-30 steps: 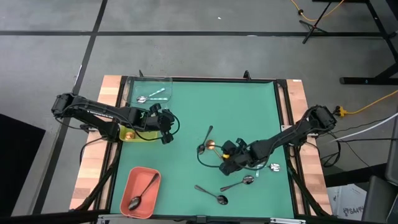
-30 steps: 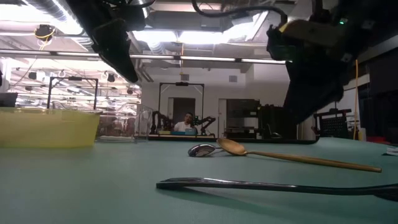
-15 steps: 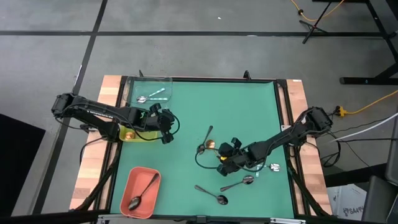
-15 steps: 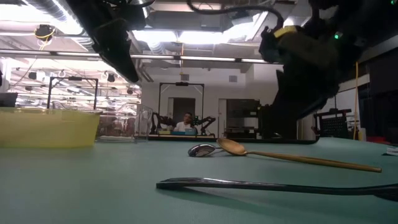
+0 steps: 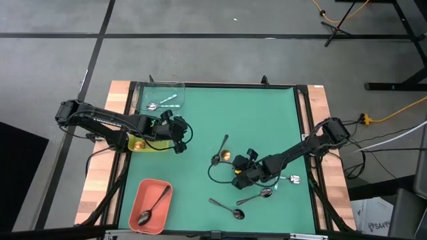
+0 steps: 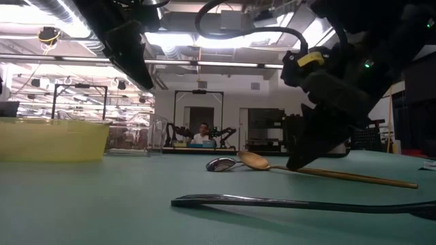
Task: Sort silverware by color (type)
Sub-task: Put the gold spoon into the yellow bin
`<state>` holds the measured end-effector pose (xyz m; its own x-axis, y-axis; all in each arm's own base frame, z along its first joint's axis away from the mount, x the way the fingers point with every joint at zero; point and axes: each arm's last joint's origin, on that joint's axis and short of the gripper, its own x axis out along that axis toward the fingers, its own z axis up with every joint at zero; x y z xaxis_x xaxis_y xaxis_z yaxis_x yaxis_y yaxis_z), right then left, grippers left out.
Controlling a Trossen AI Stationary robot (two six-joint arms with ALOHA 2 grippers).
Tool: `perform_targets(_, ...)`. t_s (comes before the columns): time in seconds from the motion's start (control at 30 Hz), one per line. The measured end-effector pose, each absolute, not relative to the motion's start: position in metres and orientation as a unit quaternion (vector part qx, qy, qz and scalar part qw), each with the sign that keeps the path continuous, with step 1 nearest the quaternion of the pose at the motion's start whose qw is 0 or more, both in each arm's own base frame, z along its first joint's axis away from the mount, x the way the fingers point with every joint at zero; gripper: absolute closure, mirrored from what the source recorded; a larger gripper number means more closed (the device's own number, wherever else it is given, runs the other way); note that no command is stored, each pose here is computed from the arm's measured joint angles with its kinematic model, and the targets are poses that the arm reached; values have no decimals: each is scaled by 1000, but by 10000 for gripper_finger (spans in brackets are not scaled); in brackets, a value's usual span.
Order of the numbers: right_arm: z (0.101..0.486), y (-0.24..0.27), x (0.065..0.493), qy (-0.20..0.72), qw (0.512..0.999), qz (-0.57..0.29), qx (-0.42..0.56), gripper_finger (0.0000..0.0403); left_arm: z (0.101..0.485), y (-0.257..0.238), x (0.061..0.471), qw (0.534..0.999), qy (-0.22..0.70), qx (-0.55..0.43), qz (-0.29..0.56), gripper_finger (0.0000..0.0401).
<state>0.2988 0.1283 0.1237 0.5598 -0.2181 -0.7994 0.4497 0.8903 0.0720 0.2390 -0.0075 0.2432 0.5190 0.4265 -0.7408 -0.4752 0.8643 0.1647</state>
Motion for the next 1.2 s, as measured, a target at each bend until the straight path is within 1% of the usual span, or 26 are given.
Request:
perform_targets(0.13,123,127,299,433,870,-191,137,318,243,-7,239,871,417,-29,259,339)
perform_targets(0.37,121,113,302,455,856,-181,168,324,243,-7,239,871,416,-30,259,339)
perform_targets(0.47,121,112,303,458,857,-175,160,342,243,-7,239,871,416,-30,259,339)
perform_targets(0.63,121,112,303,459,857,-175,159,389,243,-7,239,871,416,-30,259,339)
perform_targets(0.7,120,112,303,459,857,-175,158,397,243,-8,239,872,415,-31,259,339)
perform_targets(0.87,120,112,302,460,856,-174,159,391,244,-8,240,874,411,-32,259,339)
perform_targets(0.97,120,112,303,460,856,-173,159,398,244,-8,240,874,411,-32,259,339)
perform_targets(1.2,120,112,302,460,856,-173,159,399,244,-8,240,874,411,-32,259,339)
